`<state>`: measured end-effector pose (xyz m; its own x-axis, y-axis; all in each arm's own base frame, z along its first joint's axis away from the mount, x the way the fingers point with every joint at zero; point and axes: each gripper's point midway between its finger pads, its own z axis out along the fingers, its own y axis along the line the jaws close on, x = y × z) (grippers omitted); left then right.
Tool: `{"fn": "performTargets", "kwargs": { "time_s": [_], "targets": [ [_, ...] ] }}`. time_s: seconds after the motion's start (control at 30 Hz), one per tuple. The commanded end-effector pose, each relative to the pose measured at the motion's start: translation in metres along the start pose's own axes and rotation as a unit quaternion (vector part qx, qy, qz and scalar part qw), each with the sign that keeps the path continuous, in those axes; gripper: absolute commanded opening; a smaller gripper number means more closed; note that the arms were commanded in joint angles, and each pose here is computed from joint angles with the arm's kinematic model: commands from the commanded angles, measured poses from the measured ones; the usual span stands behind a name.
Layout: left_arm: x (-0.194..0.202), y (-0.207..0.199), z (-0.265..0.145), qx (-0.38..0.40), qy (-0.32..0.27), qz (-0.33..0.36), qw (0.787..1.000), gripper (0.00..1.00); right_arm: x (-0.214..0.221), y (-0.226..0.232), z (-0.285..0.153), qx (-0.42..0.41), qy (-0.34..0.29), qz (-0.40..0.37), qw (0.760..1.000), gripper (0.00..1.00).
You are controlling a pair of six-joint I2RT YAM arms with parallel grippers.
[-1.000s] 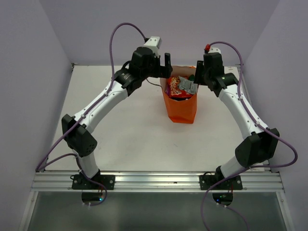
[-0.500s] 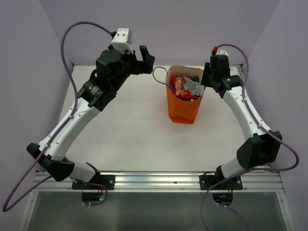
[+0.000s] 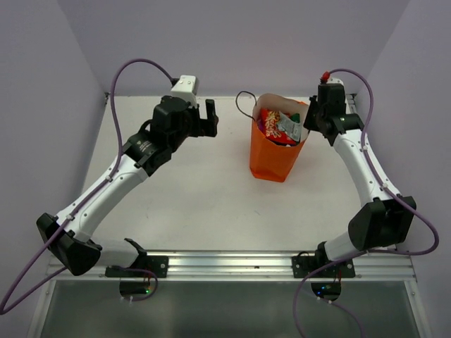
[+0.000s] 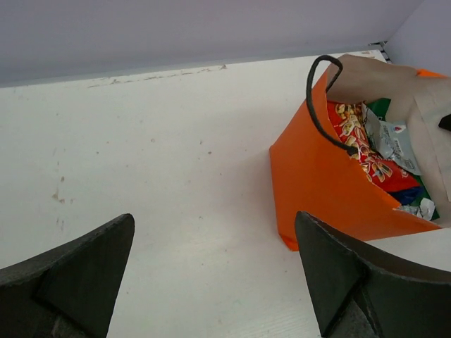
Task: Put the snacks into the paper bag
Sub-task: Adjust the paper bag at the center of the board.
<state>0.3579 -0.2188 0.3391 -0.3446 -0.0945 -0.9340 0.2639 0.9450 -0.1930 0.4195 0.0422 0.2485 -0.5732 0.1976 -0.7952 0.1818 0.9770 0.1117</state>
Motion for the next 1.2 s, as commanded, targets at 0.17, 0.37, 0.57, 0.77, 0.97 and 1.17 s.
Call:
{"fn": "performTargets", "kwargs": {
  "time_s": [0.17,0.37,0.57,0.77,0.97,1.17],
  "targets": [
    [-0.023,0.01,-0.024,-0.007,-0.035,0.001,0.999,1.0,0.022,-0.022,0.003,0.007,0.029,0.038,0.999,0.16],
    [-0.034,0.013,-0.035,-0.009,-0.053,0.0,0.999,1.0,-0.007,-0.009,-0.02,-0.033,-0.011,0.041,0.999,0.23],
    [-0.047,0.014,-0.044,-0.011,-0.068,0.001,0.998,1.0,-0.023,-0.003,-0.027,-0.047,-0.026,0.041,0.998,0.31],
    [-0.054,0.012,-0.051,-0.003,-0.077,-0.002,0.997,1.0,-0.024,0.009,-0.026,-0.08,-0.024,0.041,0.996,0.4],
    [-0.051,0.008,-0.046,0.007,-0.075,-0.002,0.997,1.0,-0.037,0.031,-0.031,-0.137,-0.033,0.033,0.989,0.46],
    [-0.029,-0.002,-0.023,0.024,-0.05,-0.011,0.998,1.0,-0.038,0.029,-0.029,-0.129,-0.035,0.034,0.99,0.47]
  ]
}}
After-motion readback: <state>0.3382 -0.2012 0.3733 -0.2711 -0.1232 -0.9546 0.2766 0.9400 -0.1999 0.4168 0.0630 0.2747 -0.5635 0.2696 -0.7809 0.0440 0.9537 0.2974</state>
